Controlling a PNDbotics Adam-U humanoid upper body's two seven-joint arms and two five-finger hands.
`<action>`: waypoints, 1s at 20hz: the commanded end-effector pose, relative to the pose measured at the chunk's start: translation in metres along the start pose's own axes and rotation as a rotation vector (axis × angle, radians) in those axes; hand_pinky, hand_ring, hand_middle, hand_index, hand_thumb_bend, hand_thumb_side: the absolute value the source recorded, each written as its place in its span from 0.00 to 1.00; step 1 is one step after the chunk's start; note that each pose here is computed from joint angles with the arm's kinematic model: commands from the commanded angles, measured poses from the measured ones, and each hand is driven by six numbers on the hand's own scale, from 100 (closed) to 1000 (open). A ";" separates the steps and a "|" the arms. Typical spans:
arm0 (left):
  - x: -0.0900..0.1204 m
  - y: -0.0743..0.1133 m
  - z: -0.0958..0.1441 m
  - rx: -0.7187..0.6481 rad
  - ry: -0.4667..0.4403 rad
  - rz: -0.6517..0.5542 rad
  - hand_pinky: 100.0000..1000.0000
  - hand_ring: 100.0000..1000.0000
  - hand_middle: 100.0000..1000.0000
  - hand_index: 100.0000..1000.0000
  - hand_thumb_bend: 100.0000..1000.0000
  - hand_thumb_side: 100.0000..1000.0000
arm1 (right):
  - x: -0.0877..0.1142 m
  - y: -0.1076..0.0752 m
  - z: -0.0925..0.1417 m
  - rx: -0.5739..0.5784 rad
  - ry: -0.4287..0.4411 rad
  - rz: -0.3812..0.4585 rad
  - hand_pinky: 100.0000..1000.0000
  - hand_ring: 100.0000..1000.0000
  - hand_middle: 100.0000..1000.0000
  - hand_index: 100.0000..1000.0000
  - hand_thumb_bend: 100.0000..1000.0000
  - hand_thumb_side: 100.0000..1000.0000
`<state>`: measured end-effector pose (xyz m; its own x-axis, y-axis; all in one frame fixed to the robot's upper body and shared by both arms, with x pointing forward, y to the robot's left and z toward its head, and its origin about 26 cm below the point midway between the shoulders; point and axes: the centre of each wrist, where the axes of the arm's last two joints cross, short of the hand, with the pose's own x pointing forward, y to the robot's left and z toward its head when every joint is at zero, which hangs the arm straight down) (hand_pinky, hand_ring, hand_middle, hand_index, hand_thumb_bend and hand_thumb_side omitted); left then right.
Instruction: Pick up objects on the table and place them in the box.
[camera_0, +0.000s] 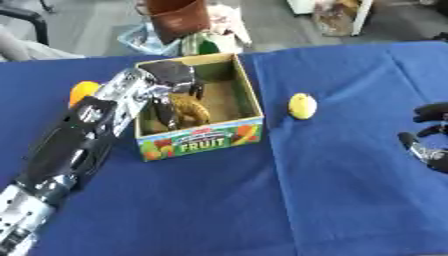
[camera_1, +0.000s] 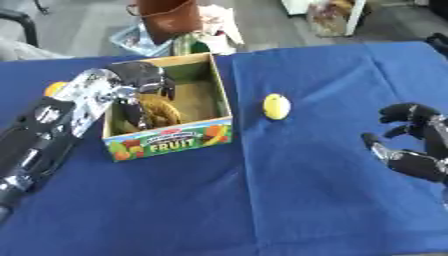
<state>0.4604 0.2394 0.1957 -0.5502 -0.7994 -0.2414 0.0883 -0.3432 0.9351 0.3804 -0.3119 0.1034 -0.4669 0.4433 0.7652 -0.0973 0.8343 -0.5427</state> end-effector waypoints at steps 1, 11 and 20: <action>-0.014 0.028 0.021 0.020 0.003 -0.027 0.69 0.64 0.64 0.74 0.76 0.00 | 0.004 -0.010 -0.002 -0.004 -0.013 0.023 0.52 0.68 0.65 0.66 0.32 0.04; -0.039 0.081 0.122 0.217 0.099 -0.042 0.69 0.65 0.66 0.76 0.82 0.05 | -0.001 -0.015 0.004 -0.007 0.008 0.038 0.52 0.68 0.65 0.66 0.31 0.04; -0.097 0.029 0.135 0.147 0.417 0.144 0.65 0.60 0.62 0.74 0.77 0.00 | -0.003 -0.015 0.006 -0.004 0.015 0.038 0.52 0.68 0.65 0.66 0.31 0.04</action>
<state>0.4051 0.3583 0.2714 -0.2195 -0.9631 -0.1556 0.0218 -0.1643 0.9862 0.3768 -0.3177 0.0966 -0.4452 0.4516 0.7732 -0.0991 0.8334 -0.5438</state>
